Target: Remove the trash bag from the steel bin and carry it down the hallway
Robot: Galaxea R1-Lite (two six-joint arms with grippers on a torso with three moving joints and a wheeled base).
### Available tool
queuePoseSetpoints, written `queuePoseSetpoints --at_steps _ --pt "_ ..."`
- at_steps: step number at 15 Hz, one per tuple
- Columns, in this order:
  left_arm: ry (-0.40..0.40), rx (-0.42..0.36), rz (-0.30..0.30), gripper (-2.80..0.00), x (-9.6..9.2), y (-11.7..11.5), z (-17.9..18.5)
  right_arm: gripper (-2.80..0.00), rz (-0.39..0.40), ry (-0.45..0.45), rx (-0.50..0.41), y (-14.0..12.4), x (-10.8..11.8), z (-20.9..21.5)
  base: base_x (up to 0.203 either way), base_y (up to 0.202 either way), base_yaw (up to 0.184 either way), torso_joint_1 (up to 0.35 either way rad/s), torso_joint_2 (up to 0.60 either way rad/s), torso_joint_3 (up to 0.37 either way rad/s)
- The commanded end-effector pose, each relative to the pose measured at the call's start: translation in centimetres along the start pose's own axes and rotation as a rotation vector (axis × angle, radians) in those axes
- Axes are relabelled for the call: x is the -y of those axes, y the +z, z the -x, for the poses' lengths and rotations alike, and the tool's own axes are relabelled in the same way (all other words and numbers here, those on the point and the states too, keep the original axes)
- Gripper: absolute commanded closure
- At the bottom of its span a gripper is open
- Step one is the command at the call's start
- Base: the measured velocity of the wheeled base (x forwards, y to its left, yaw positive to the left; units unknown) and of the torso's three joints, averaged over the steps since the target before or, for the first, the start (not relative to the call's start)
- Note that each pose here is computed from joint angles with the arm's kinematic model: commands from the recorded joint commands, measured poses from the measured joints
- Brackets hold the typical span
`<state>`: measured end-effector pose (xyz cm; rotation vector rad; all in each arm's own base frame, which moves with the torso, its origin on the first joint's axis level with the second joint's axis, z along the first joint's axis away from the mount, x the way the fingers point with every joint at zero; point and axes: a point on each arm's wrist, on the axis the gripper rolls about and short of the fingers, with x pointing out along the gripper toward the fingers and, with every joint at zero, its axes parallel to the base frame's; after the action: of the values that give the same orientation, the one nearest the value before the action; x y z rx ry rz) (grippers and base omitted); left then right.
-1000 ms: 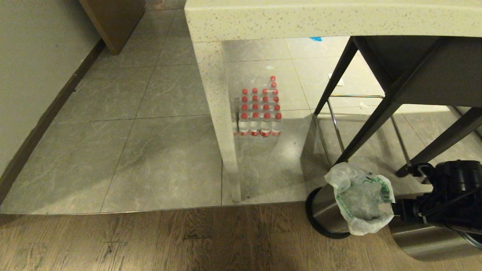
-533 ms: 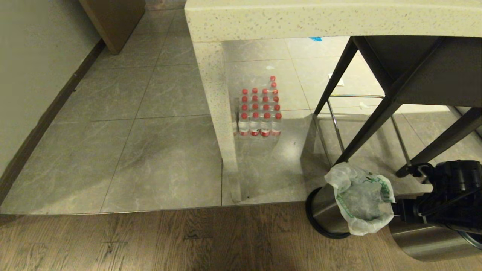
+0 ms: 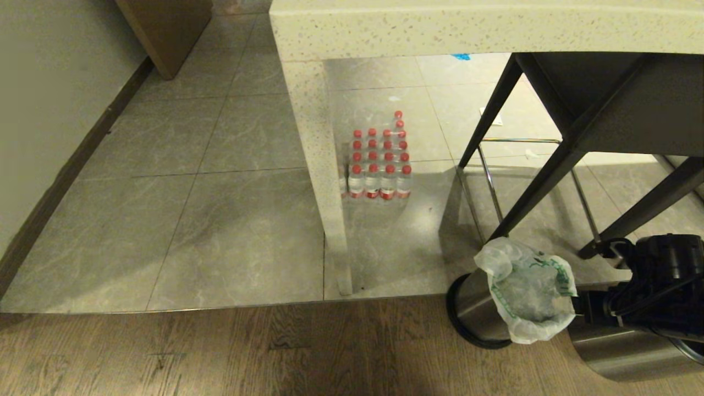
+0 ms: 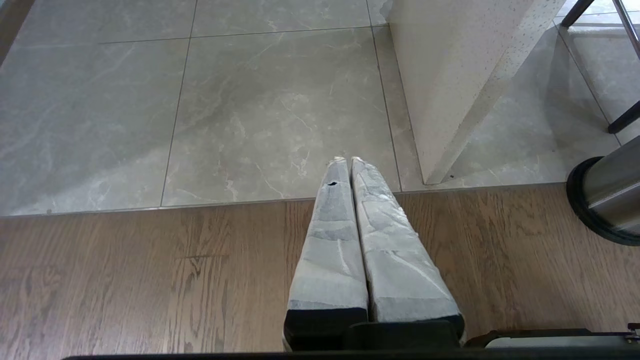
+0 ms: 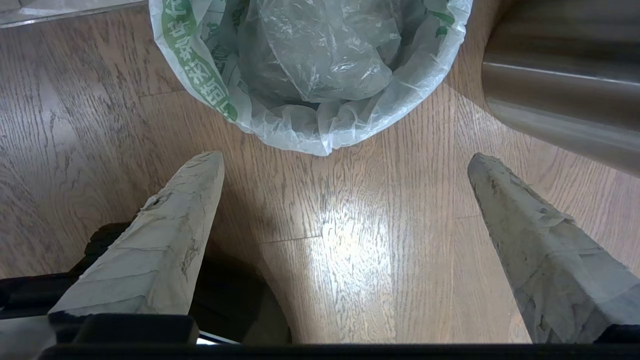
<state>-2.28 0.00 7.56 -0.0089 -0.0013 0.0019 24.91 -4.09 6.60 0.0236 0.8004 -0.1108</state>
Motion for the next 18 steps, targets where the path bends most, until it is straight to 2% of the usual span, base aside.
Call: queuePoseSetpoints --at_steps 1,3,5,6,8,10,11,12,18 --pt "0.001 0.0 0.0 0.0 0.0 0.0 0.0 -2.8 -0.024 0.11 0.743 -19.1 -1.0 20.5 0.0 0.0 0.0 0.0 0.0 0.0" --pt "0.001 0.0 0.0 0.0 0.0 0.0 0.0 -2.8 -0.02 0.115 0.768 -18.8 -1.0 20.8 0.0 0.0 0.0 0.0 0.0 0.0" --pt "0.001 0.0 0.001 0.0 0.0 0.0 0.0 -2.8 -0.012 0.147 0.872 -17.1 -0.9 24.1 0.0 0.0 0.0 0.0 0.0 0.0" --pt "0.001 0.002 0.0 0.0 0.0 0.0 0.0 -2.8 -0.01 0.157 0.887 -16.5 -0.8 25.6 0.0 0.0 0.0 0.0 0.0 0.0" --pt "0.001 0.0 0.0 0.0 0.0 0.0 0.0 -2.8 -0.009 0.162 0.831 -17.3 -0.8 25.2 0.0 0.0 0.0 0.0 0.0 0.0" --pt "0.001 0.0 0.001 0.0 0.0 0.0 0.0 -2.8 -0.022 0.149 0.706 -18.8 -1.0 21.9 0.0 0.0 0.0 0.0 0.0 0.0" --pt "0.001 0.001 0.0 0.0 0.0 0.0 0.0 -2.8 -0.023 0.14 0.686 -19.2 -1.0 20.9 0.0 0.0 0.0 0.0 0.0 0.0" --pt "0.001 0.002 0.0 0.0 0.0 0.0 0.0 -2.8 -0.02 0.129 0.729 -19.0 -1.0 20.8 0.0 0.0 0.0 0.0 0.0 0.0" --pt "0.001 0.001 0.001 0.0 0.0 0.0 0.0 -2.8 -0.004 0.106 0.727 -19.2 -1.0 20.3 0.0 0.0 0.0 0.0 0.0 0.0"
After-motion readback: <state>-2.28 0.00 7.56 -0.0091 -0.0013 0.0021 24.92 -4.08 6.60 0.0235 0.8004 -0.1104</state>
